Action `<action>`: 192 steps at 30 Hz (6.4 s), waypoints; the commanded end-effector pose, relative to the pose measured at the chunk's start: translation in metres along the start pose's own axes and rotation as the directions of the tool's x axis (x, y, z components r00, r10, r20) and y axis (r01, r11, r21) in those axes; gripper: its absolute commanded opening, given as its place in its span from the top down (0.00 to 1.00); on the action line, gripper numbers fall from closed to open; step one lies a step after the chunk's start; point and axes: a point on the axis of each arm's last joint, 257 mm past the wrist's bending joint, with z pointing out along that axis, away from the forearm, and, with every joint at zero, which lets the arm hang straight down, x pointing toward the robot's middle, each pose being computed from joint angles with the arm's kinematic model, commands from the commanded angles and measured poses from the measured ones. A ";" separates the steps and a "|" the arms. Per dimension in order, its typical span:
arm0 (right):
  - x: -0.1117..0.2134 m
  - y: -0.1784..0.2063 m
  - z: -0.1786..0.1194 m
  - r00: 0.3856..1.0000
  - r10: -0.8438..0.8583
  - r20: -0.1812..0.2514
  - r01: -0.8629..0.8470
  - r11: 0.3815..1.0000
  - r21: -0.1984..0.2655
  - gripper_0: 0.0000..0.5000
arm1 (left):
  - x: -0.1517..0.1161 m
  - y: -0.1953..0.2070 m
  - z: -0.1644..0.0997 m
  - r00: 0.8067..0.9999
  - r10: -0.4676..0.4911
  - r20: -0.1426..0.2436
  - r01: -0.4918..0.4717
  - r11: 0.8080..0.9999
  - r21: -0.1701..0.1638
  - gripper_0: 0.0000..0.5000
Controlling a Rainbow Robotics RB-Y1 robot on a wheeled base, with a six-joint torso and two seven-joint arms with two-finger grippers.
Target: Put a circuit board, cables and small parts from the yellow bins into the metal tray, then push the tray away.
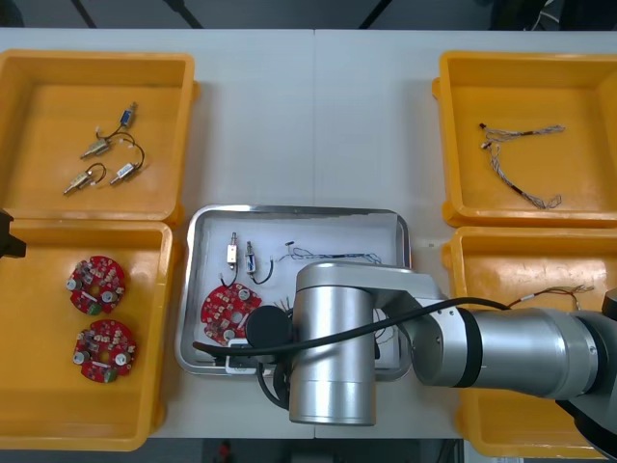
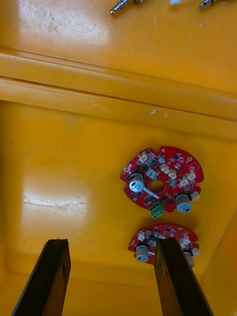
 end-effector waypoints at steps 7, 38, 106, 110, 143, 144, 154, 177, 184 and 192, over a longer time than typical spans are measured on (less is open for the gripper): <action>-0.013 0.030 0.009 0.999 -0.041 0.024 0.041 0.999 -0.009 0.00 | -0.002 0.003 -0.005 0.994 0.106 0.014 -0.106 0.994 -0.021 0.00; 0.007 -0.073 -0.018 1.000 -0.007 -0.006 0.008 0.975 0.224 1.00 | -0.002 0.003 -0.005 0.994 0.106 0.014 -0.106 0.994 -0.021 0.00; -0.008 -0.395 -0.092 0.990 -0.073 0.117 -0.013 0.799 0.602 0.92 | -0.002 0.003 -0.005 0.994 0.106 0.014 -0.106 0.994 -0.021 0.00; -0.004 -0.395 -0.092 0.992 -0.057 0.108 -0.019 0.802 0.597 0.14 | -0.002 0.003 -0.005 0.994 0.106 0.014 -0.106 0.994 -0.021 0.00; 0.081 -0.314 -0.226 0.689 0.681 0.249 -0.725 0.655 0.216 0.00 | -0.002 0.003 -0.005 0.994 0.106 0.014 -0.106 0.994 -0.021 0.00; 0.086 -0.312 -0.225 0.673 0.698 0.246 -0.740 0.640 0.210 0.00 | -0.002 0.003 -0.005 0.994 0.106 0.014 -0.106 0.994 -0.021 0.00; 0.155 -0.281 -0.222 0.358 0.911 0.205 -0.932 0.333 0.144 0.00 | -0.002 0.003 -0.005 0.994 0.106 0.014 -0.106 0.994 -0.021 0.00; 0.317 -0.206 -0.236 -0.171 0.967 0.190 -0.985 -0.173 -0.006 0.00 | -0.002 0.003 -0.005 0.994 0.106 0.014 -0.106 0.994 -0.021 0.00; 0.352 -0.177 -0.227 -0.226 0.958 0.177 -0.973 -0.229 -0.002 0.00 | -0.002 0.003 -0.005 0.994 0.106 0.014 -0.106 0.994 -0.021 0.00; 0.355 -0.169 -0.219 -0.109 0.980 0.164 -0.993 -0.115 0.031 0.00 | -0.002 0.003 -0.005 0.994 0.106 0.014 -0.106 0.994 -0.021 0.00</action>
